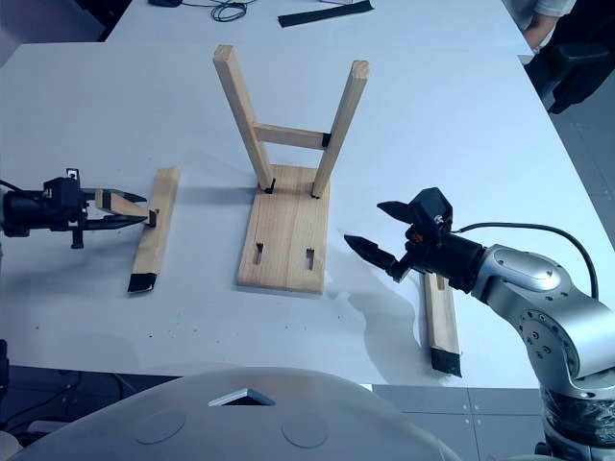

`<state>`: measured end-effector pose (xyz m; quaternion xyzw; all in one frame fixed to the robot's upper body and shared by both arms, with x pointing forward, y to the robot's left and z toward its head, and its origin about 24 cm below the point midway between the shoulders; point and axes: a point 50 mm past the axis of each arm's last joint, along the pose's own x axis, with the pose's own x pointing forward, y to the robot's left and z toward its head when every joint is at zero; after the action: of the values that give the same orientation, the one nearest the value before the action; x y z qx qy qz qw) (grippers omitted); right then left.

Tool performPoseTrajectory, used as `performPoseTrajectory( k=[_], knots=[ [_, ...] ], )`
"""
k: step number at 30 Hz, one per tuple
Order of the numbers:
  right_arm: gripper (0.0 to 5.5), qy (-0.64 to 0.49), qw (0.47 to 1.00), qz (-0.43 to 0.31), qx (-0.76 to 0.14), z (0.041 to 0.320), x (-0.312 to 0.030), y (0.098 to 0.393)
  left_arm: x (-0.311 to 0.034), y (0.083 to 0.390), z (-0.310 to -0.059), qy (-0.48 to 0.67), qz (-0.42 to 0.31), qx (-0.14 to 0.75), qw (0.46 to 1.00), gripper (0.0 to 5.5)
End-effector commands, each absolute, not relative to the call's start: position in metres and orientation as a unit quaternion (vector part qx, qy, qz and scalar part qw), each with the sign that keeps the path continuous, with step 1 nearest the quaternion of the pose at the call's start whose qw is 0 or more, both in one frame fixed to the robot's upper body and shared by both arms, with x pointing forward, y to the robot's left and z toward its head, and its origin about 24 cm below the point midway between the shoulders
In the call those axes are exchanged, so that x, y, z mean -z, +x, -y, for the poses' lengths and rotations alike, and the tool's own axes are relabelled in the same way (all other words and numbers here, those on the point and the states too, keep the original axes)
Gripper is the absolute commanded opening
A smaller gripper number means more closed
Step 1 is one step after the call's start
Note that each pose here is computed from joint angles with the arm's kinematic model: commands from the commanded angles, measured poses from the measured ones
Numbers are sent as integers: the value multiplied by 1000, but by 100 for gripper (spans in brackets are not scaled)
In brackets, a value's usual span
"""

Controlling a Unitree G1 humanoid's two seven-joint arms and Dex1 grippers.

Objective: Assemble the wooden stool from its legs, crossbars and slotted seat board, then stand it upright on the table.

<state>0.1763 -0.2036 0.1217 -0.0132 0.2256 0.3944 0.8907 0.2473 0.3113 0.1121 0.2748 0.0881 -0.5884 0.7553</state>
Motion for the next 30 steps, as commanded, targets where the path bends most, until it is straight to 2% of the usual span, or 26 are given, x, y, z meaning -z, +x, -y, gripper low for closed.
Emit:
performPoseTrajectory(
  k=[1,15,25,30],
  knots=[
    [472,-24,888,-228,-399,202,-122,176,-113,250,-312,288,-82,580,757,130],
    [472,-23,884,-230,-407,200,-121,176,-109,254,-312,307,-79,584,747,130],
    [472,-27,879,-234,-413,202,-124,178,-89,231,-318,289,-126,602,734,130],
    [472,-29,880,-239,-409,205,-124,177,-89,221,-309,232,-154,628,727,130]
  ],
)
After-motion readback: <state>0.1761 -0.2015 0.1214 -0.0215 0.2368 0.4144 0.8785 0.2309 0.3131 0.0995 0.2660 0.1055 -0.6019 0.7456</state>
